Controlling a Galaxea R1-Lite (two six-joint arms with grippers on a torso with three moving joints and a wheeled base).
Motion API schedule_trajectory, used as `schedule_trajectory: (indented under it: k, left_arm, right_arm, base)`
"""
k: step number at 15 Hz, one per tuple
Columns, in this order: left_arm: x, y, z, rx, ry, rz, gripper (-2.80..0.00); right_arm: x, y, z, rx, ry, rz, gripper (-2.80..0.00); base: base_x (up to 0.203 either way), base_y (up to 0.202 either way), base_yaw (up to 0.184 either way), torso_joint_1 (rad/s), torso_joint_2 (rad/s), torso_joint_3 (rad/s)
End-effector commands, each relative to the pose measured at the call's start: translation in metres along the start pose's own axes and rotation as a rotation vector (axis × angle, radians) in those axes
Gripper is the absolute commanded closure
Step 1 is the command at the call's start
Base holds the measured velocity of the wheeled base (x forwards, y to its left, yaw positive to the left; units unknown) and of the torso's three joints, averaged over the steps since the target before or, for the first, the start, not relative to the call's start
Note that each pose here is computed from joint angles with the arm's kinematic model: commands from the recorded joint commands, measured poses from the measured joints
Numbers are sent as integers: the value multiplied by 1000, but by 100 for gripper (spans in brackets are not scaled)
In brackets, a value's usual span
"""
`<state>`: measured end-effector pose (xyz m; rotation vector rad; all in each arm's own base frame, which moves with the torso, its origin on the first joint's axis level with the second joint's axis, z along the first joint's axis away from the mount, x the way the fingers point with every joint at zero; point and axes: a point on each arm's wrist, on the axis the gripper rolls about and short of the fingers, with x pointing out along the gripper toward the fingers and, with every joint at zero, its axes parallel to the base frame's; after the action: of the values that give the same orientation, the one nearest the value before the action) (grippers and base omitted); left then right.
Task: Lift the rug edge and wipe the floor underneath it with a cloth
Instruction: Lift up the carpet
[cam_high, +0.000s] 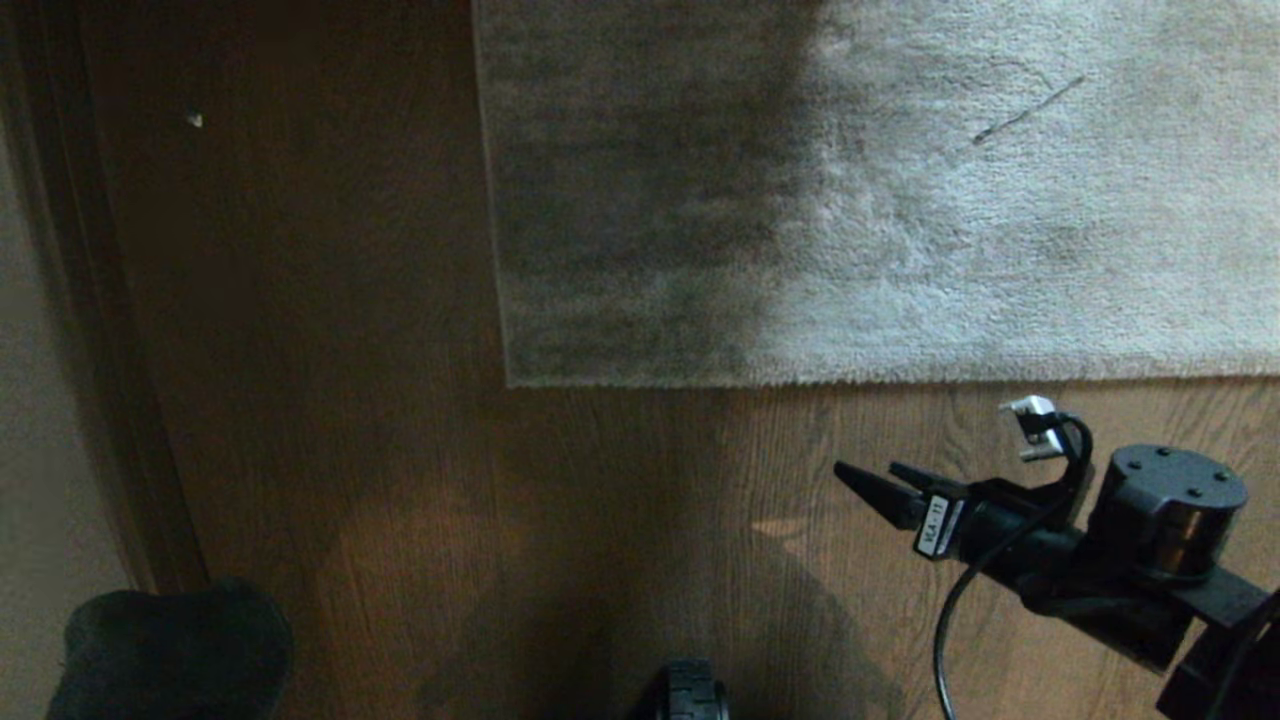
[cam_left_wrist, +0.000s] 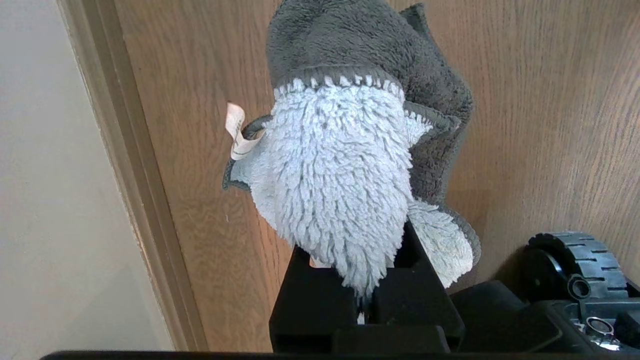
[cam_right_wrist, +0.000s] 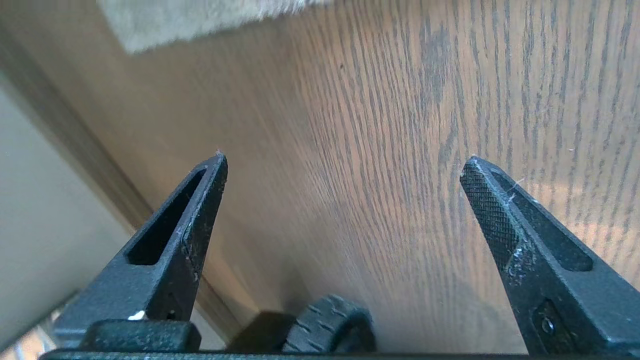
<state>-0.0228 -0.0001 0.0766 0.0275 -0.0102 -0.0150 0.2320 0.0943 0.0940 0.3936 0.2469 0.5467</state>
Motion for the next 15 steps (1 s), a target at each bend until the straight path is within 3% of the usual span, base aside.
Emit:
schedule_trajectory:
  k: [1, 8, 12, 15]
  left_arm:
    - [0, 0, 0, 0, -1, 0, 0]
    - [0, 0, 0, 0, -1, 0, 0]
    - [0, 0, 0, 0, -1, 0, 0]
    - [0, 0, 0, 0, -1, 0, 0]
  right_arm:
    - [5, 13, 2, 27, -57, 15, -280]
    - [35, 44, -9, 139, -136, -48, -280]
    - [44, 46, -14, 174, -153, -83, -280]
    - [59, 47, -8, 193, -234, -135, -280]
  base:
    - [0, 0, 0, 0, 0, 0]
    - [0, 0, 0, 0, 0, 0]
    - [0, 0, 0, 0, 0, 0]
    - [0, 0, 0, 0, 0, 0]
